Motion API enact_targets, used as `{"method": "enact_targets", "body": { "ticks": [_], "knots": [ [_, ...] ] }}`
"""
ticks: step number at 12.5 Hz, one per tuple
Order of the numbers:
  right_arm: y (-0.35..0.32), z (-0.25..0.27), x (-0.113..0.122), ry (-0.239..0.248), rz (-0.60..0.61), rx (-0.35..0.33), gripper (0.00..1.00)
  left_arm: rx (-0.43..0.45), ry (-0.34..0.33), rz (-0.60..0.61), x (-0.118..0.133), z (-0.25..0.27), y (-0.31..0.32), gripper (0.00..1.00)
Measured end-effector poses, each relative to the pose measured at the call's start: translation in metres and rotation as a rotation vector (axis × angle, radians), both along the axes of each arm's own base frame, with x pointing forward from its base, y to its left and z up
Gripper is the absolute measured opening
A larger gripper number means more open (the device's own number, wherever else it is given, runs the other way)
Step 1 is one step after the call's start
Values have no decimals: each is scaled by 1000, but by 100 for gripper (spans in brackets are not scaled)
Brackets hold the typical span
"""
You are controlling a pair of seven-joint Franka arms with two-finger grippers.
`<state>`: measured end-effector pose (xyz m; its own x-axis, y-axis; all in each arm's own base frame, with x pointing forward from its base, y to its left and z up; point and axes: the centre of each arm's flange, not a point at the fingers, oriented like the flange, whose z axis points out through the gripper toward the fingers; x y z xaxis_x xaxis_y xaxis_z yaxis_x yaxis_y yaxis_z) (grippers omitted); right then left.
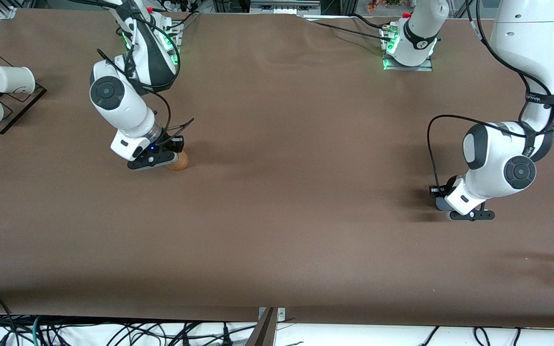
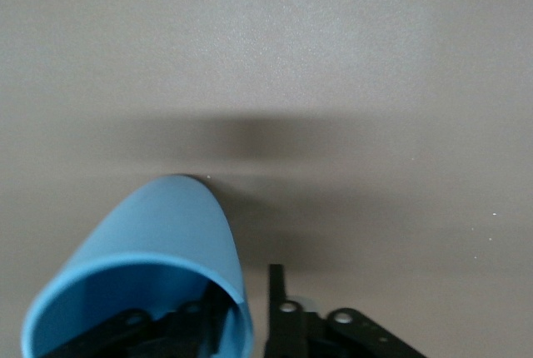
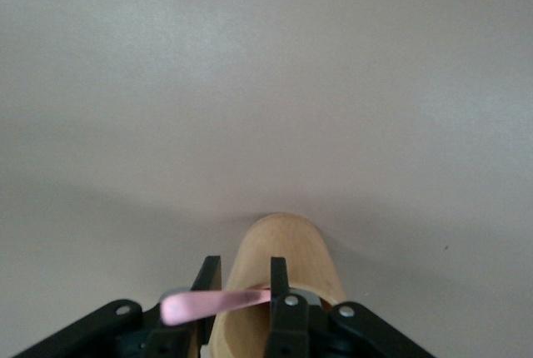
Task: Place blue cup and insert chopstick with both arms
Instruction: 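Grasp the chopstick with the right gripper while the left gripper grasps the cup, then lift the chopstick with the right gripper while the left gripper moves the cup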
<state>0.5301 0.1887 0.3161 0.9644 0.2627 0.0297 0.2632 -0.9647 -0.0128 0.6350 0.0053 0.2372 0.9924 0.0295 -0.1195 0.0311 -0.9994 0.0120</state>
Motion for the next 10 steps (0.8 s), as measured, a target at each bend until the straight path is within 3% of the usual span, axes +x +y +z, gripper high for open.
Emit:
{"method": "enact_targets", "body": {
  "ticks": [1, 2, 3, 5, 10],
  "knots": [
    [-5, 0, 2, -2, 11, -1, 25, 1, -3, -12, 1, 1, 1, 11],
    [-9, 1, 4, -6, 23, -2, 25, 0, -9, -26, 1, 5, 2, 8],
    [-12, 1, 5, -10, 30, -3, 17, -1, -12, -33, 2, 6, 2, 7],
    [-16, 2, 7, -15, 33, -3, 12, -3, -24, -38, 6, 12, -1, 7],
    [-17, 5, 8, -23, 39, -1, 9, -77, -77, -122, 22, 62, -93, 7]
  ]
}}
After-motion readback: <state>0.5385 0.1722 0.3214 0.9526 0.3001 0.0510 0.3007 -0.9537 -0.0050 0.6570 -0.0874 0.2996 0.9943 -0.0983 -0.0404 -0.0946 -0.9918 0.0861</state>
